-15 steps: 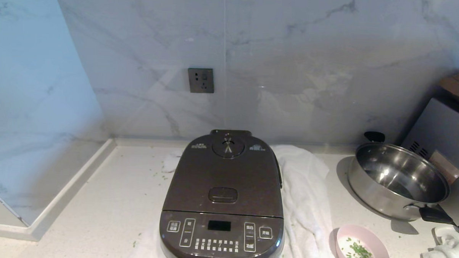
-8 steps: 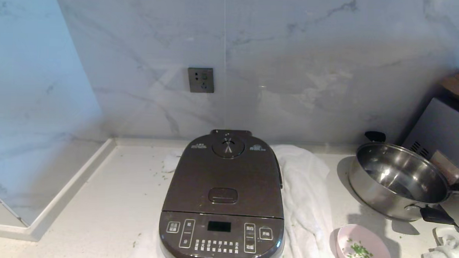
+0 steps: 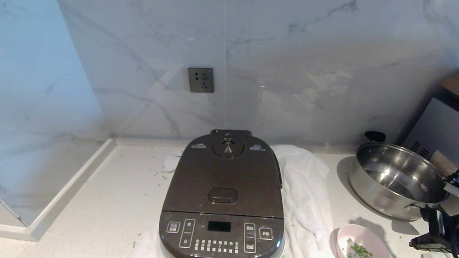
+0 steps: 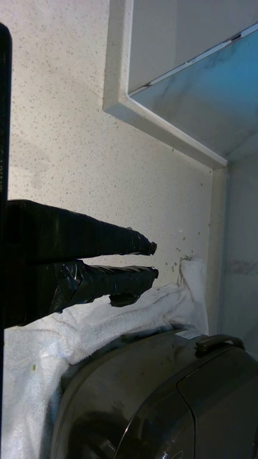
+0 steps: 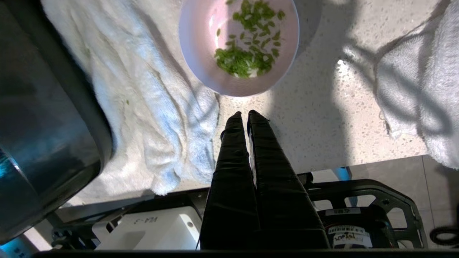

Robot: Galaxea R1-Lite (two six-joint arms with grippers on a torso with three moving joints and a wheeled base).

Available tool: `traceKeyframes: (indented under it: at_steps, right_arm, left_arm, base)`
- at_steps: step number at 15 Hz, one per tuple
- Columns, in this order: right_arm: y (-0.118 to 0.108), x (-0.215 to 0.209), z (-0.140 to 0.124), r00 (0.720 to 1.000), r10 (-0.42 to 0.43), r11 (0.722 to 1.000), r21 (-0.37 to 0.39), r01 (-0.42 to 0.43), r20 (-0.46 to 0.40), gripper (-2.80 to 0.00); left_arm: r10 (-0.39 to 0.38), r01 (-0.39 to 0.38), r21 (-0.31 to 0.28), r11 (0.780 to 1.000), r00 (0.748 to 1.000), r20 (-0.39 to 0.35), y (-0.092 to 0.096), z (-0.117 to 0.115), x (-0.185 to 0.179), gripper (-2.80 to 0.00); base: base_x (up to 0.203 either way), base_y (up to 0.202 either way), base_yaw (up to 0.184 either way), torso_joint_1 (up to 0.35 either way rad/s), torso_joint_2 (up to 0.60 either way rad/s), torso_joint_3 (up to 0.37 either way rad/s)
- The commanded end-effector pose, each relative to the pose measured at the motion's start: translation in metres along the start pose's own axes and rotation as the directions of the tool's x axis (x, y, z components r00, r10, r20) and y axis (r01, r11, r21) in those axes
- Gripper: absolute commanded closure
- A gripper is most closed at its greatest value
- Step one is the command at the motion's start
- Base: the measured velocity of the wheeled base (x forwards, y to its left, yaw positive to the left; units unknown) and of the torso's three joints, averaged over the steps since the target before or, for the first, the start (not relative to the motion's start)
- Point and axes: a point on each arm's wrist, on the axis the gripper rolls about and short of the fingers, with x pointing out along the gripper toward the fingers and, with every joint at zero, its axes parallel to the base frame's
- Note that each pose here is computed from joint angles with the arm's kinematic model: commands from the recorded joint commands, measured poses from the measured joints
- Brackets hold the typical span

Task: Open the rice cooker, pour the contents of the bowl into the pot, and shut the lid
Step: Open the rice cooker

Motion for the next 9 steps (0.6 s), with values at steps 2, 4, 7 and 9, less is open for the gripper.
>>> traceKeyframes:
  at_steps: [2,4,7,9]
  right_arm:
    - [-0.011,0.034,0.002,0.998,-0.059,0.998,0.006,0.059,-0.038,0.00]
    - [-0.017,0.052,0.004,0.994,-0.108,0.994,-0.013,0.108,-0.026,0.00]
    - [-0.019,0.060,0.007,0.991,-0.121,0.993,-0.017,0.120,-0.048,0.00]
    - [-0.021,0.068,0.006,0.988,-0.126,0.992,-0.045,0.122,-0.086,0.00]
  left_arm:
    - [0.000,0.000,-0.001,1.000,1.000,-0.001,0.000,0.000,0.000,0.00]
    - [-0.001,0.001,-0.001,1.000,1.000,-0.001,0.000,0.000,0.000,0.00]
    - [-0.001,0.001,-0.001,1.000,1.000,-0.002,0.000,0.000,0.000,0.00]
    - [-0.001,0.001,-0.001,1.000,1.000,-0.003,0.000,0.000,0.000,0.00]
  base:
    - [0.000,0.000,0.000,0.000,0.00,0.000]
    - [0.000,0.000,0.000,0.000,0.00,0.000]
    - [0.000,0.000,0.000,0.000,0.00,0.000]
    - [0.000,0.000,0.000,0.000,0.00,0.000]
